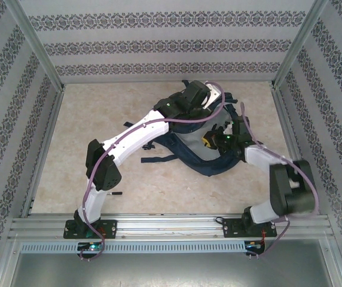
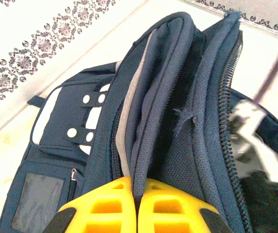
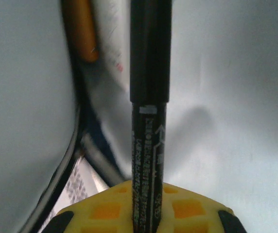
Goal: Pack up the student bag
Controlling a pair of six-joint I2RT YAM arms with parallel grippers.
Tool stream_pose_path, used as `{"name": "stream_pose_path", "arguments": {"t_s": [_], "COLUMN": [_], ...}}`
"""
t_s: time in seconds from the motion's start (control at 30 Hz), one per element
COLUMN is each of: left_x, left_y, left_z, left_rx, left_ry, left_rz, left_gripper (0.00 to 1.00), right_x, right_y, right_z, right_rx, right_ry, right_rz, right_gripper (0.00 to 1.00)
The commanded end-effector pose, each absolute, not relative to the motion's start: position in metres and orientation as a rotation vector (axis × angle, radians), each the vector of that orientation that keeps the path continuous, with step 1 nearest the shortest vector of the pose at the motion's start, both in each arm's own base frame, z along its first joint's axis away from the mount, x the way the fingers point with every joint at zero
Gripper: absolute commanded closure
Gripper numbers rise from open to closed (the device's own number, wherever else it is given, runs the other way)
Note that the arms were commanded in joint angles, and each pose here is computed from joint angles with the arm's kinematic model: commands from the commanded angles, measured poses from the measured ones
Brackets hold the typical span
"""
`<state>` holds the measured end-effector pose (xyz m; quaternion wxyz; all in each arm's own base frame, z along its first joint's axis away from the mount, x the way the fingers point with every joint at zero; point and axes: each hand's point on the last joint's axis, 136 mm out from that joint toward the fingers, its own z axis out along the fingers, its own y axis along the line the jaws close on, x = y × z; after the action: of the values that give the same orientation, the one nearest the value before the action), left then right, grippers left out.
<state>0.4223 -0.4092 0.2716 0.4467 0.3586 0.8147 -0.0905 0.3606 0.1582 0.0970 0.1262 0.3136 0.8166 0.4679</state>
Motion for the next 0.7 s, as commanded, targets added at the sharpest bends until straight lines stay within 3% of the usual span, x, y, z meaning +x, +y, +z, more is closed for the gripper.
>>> {"name": "stream_pose_path", "arguments": {"t_s": [0.0, 0.1, 0.2, 0.27, 0.4, 0.67], "left_x": [0.422, 0.422, 0.424, 0.426, 0.432, 0.442], "left_y": [-0.412, -0.412, -0.410, -0.407, -0.400, -0.382], "left_z": [0.349, 0.344, 0.343, 0.342, 0.335, 0.322], "left_rx": [0.752, 0.739, 0.722, 0.706, 0.667, 0.623], "left_ry": [1.852, 1.871, 1.879, 1.885, 1.908, 1.934], "left_rz": [-0.340, -0.365, -0.381, -0.397, -0.428, -0.435], "left_gripper": [1.00, 1.00, 1.00, 1.00, 1.00, 1.00], "right_x": [0.418, 0.441, 0.450, 0.449, 0.431, 0.362], "right_y": [0.165, 0.177, 0.184, 0.186, 0.175, 0.142], "right_z": [0.104, 0.083, 0.070, 0.071, 0.081, 0.098], "right_rx": [1.008, 1.055, 1.131, 1.155, 1.175, 1.162], "right_ry": [2.201, 2.207, 2.201, 2.200, 2.232, 2.345], "right_rz": [1.354, 1.276, 1.267, 1.276, 1.210, 1.084], "right_gripper": [0.90, 0.83, 0.68, 0.66, 0.55, 0.50]}}
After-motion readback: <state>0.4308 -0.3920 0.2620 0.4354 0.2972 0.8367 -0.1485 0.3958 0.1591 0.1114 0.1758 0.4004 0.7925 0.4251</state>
